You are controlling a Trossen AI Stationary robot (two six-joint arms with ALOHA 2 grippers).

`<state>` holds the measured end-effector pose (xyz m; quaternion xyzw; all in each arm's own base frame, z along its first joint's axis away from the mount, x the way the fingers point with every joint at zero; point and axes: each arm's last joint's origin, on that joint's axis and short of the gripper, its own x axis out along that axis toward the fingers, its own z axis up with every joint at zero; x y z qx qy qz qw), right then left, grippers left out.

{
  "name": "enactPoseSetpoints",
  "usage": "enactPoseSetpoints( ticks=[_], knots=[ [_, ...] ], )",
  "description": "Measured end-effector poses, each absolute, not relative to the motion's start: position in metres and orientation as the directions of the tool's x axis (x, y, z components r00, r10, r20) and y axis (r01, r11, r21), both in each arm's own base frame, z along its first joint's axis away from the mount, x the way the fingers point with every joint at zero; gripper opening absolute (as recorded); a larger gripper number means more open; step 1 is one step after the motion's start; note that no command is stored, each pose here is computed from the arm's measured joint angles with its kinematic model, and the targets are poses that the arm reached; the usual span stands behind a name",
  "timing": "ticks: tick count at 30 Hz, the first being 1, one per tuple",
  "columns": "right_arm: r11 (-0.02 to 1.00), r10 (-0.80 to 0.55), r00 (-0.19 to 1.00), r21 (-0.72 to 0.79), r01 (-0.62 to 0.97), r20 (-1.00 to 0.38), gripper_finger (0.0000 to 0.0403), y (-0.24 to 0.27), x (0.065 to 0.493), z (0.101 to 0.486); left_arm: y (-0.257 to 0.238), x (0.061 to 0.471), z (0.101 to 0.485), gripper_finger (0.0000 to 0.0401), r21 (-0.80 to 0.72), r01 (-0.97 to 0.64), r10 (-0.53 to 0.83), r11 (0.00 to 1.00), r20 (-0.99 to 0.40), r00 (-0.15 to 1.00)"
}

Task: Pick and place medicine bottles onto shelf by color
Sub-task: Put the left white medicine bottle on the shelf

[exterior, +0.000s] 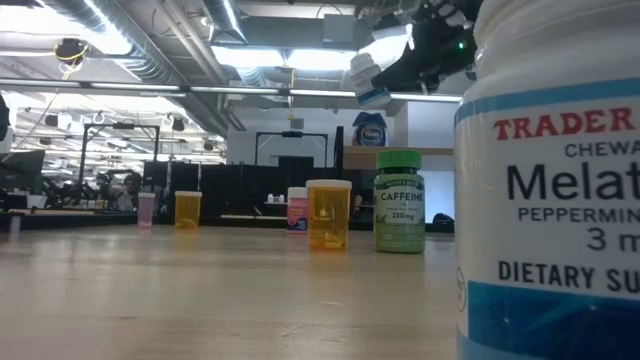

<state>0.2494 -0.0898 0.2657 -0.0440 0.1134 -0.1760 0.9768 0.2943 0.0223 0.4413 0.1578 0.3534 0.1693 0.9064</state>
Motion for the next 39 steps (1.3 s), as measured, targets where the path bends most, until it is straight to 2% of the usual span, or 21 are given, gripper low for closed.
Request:
enactPoseSetpoints(
  ticks=[9, 14, 19, 39],
  knots=[
    [0.925, -0.379, 0.922, -0.051, 0.376, -0.084, 0.0165, -0.088, 0.23, 0.224, 0.023, 0.295, 0.441, 0.0207, 0.405, -0.198, 0.42, 0.893, -0.587, 0.693],
    [0.919, -0.394, 0.917, -0.059, 0.39, -0.068, 0.0165, -0.087, 0.225, 0.215, 0.023, 0.295, 0.441, 0.0207, 0.404, -0.2, 0.421, 0.892, -0.585, 0.694],
    [0.909, -0.413, 0.911, -0.055, 0.413, 0.009, 0.0165, -0.087, 0.225, 0.213, 0.023, 0.295, 0.442, 0.0207, 0.404, -0.2, 0.42, 0.893, -0.584, 0.695],
    [0.86, -0.509, 0.859, -0.07, 0.506, -0.052, 0.0165, -0.091, 0.245, 0.178, 0.023, 0.295, 0.441, 0.0207, 0.39, -0.213, 0.42, 0.896, -0.584, 0.695]
  ],
)
